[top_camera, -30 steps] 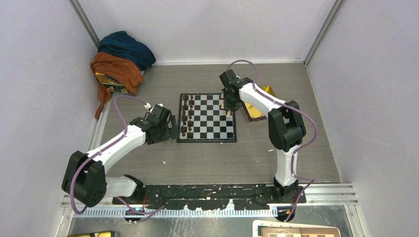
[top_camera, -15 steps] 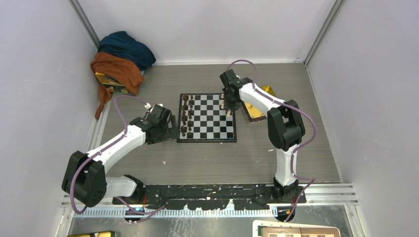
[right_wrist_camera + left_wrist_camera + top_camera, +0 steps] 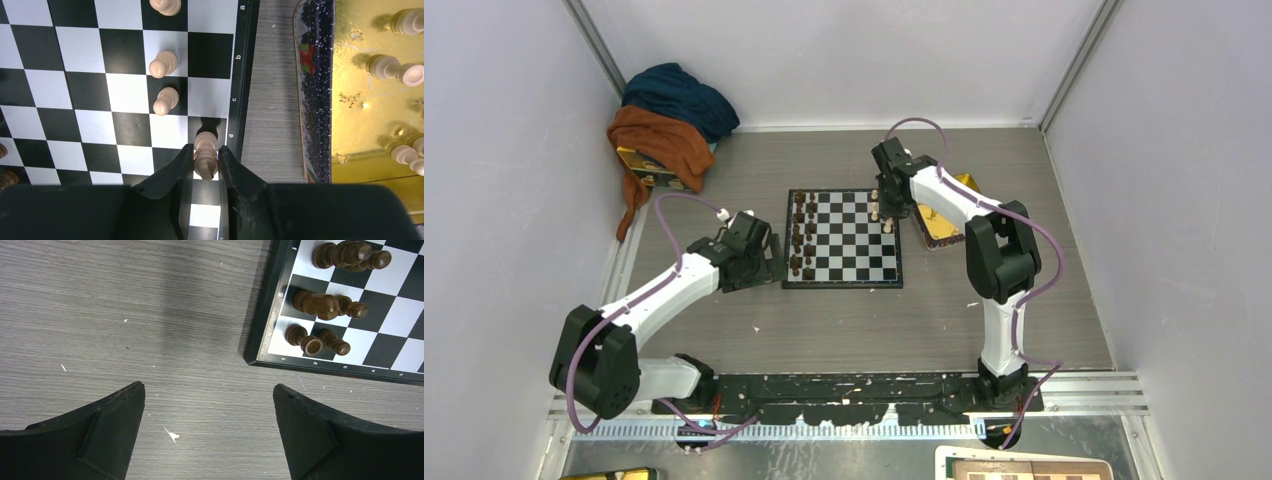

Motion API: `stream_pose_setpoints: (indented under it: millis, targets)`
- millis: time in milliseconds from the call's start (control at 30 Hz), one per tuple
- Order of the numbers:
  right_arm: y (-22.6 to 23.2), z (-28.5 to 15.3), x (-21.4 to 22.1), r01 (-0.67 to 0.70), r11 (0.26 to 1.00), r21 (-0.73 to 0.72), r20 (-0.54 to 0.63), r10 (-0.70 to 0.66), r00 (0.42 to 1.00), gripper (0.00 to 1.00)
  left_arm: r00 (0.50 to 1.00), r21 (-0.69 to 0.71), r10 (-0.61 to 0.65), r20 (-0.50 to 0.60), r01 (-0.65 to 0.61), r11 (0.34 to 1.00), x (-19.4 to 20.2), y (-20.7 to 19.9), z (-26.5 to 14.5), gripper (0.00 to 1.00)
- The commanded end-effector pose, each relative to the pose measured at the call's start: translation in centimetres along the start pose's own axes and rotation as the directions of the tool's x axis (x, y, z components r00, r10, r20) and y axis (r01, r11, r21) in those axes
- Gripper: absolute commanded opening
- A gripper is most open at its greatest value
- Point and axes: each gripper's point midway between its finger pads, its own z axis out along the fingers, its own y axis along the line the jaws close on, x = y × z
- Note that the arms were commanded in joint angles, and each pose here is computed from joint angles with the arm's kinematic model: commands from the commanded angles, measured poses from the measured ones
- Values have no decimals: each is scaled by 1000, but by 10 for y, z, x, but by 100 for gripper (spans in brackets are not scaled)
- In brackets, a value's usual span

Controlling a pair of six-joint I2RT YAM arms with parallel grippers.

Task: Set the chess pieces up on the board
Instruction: Place the chess piece on the chessboard.

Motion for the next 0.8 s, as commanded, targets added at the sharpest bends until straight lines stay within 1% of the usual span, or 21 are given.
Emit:
stream_pose_setpoints:
  millis: [0, 100, 133, 167, 233, 367, 433, 633, 767]
  targets:
    - [-1, 4, -13, 9, 1000, 7, 31, -9, 999, 1, 999, 23, -7, 41, 6, 1000, -13, -7, -2, 100]
    - [-2, 7, -11, 12, 1000, 9, 22, -12, 1000, 1, 999, 25, -11, 41, 10, 1000, -13, -7, -1, 100]
    - [-2, 6, -11, 12, 1000, 10, 22, -12, 1000, 3, 999, 23, -10, 37, 9, 1000, -12, -7, -1, 100]
    - [-2, 7, -9, 13, 1000, 11, 19, -13, 1000, 6, 999, 24, -10, 37, 9, 1000, -12, -7, -1, 100]
    - [-3, 6, -9, 15, 1000, 10, 19, -15, 1000, 17, 999, 24, -10, 37, 9, 1000, -12, -7, -1, 100]
    - [-2, 1, -11, 19, 1000, 3, 28, -19, 999, 34, 999, 25, -11, 38, 10, 1000, -12, -8, 0, 100]
    - [-1, -3, -14, 21, 1000, -3, 37, -21, 999, 38, 999, 26, -13, 37, 12, 1000, -12, -8, 0, 100]
    - [0, -16, -23, 21, 1000, -14, 58, -21, 998, 41, 999, 30, -15, 36, 14, 999, -12, -9, 0, 100]
    - [2, -25, -28, 17, 999, -27, 78, -15, 997, 42, 999, 31, -19, 35, 18, 999, -11, -9, -1, 100]
